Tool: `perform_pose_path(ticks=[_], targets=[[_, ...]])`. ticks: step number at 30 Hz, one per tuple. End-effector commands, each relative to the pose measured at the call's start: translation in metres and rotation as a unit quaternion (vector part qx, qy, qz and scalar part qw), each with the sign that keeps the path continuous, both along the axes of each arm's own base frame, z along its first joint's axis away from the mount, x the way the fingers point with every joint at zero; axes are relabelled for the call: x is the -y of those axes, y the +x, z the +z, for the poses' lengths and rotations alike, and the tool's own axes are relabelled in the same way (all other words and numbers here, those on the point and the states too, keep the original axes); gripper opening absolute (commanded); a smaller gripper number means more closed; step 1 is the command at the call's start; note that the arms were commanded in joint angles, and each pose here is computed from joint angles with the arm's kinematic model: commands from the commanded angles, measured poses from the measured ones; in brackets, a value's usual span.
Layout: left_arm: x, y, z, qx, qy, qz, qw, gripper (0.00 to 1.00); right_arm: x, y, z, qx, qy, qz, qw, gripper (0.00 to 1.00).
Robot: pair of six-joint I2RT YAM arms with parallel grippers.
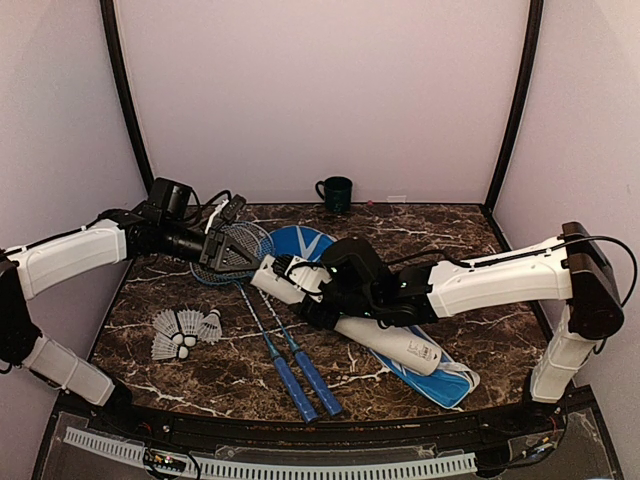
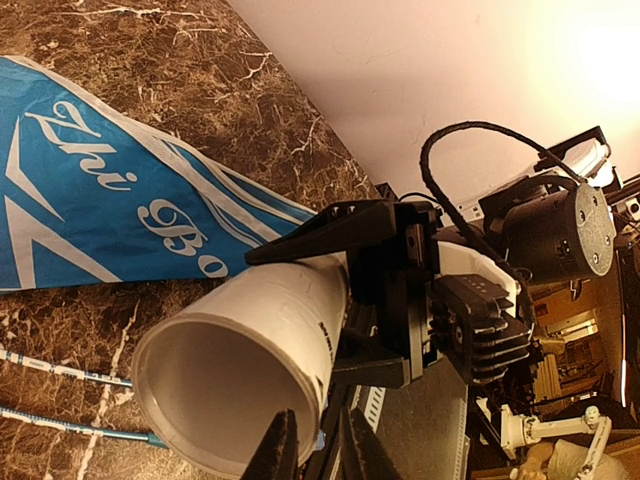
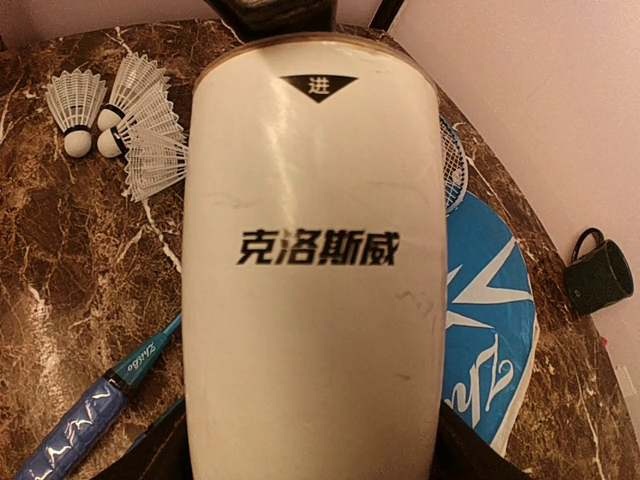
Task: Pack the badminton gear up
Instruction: Open the tube cap from the shuttle tube.
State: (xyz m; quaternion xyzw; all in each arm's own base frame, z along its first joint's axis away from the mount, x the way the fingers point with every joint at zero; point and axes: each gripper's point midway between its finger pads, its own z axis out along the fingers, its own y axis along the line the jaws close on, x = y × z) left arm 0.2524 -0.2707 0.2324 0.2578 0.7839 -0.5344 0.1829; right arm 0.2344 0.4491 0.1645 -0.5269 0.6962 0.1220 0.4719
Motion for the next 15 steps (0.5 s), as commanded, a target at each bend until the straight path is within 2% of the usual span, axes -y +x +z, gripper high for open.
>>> perform_pose_path(ticks=[1,15], targets=[[0.003,-0.0024,0.0068,0.003,-0.012,-0.011,1.0,0.17,-0.0015,0.001,0.0029,0.007,0.007,-0.004,1.0,0.67],[0.0026,-0.0035,0.0008,-0.004,-0.007,-0.013,1.0,0.18,-0.0027,0.0004,0.0032,0.007,0.006,-0.003,1.0,0.67]])
